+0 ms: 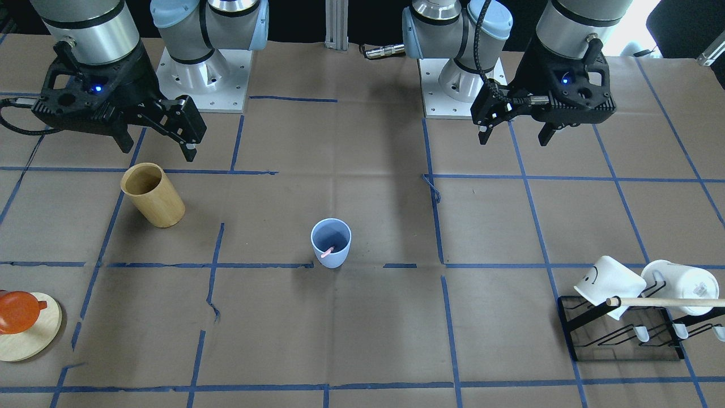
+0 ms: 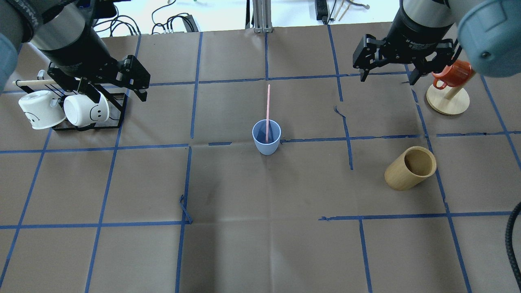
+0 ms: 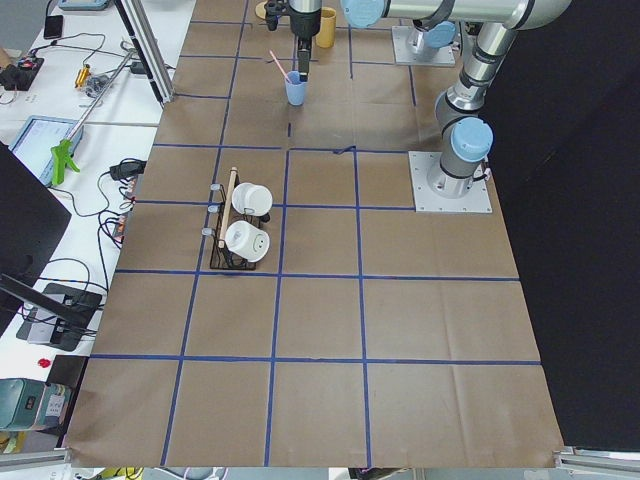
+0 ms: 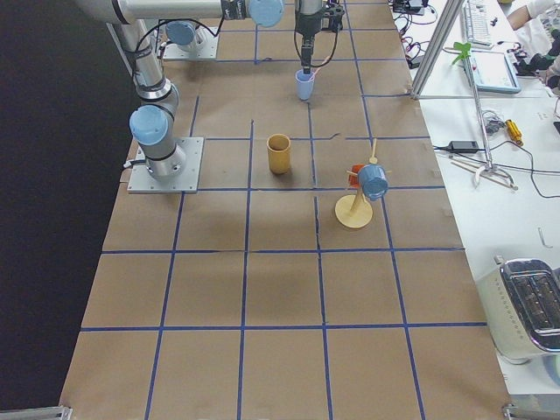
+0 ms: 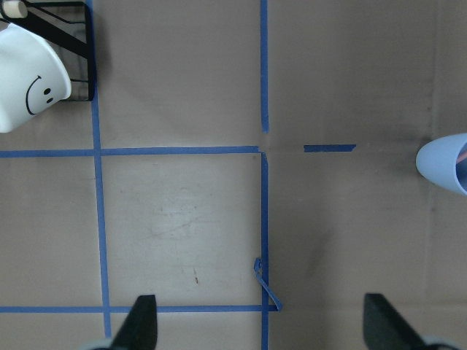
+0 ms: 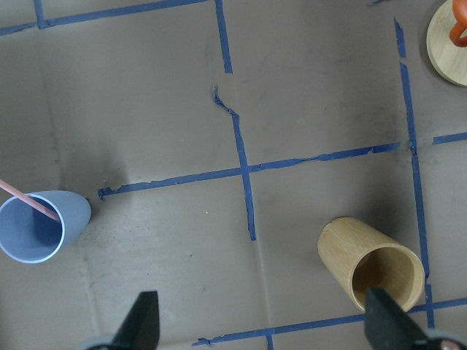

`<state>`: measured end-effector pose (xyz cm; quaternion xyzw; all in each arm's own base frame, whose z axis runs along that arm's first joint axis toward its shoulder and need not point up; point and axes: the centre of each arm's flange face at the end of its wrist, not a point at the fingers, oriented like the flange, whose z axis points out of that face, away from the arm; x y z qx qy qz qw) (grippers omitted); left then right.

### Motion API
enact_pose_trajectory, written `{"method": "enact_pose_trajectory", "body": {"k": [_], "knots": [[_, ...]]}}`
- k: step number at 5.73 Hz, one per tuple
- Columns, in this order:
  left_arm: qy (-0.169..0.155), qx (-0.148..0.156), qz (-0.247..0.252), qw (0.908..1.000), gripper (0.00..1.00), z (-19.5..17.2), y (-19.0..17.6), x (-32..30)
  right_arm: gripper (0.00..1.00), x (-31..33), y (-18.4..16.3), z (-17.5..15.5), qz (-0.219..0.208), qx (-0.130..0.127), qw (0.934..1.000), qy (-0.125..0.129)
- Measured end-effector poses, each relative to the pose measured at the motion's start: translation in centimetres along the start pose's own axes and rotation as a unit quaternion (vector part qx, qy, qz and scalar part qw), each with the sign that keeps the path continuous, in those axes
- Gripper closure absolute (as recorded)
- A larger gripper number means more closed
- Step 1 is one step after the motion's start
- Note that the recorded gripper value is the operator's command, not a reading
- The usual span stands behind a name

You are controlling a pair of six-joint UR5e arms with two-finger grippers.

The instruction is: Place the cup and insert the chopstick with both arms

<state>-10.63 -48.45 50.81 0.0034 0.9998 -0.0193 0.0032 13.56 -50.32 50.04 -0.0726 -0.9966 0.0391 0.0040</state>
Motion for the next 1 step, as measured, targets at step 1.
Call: {"method": "enact_pose_trajectory", "body": {"k": [1], "knots": [[0.0,0.0,0.0,1.0,0.01,0.0,0.0,0.0,0.0,-0.04,-0.01,0.0,0.0,-0.001,1.0,0.0]]}}
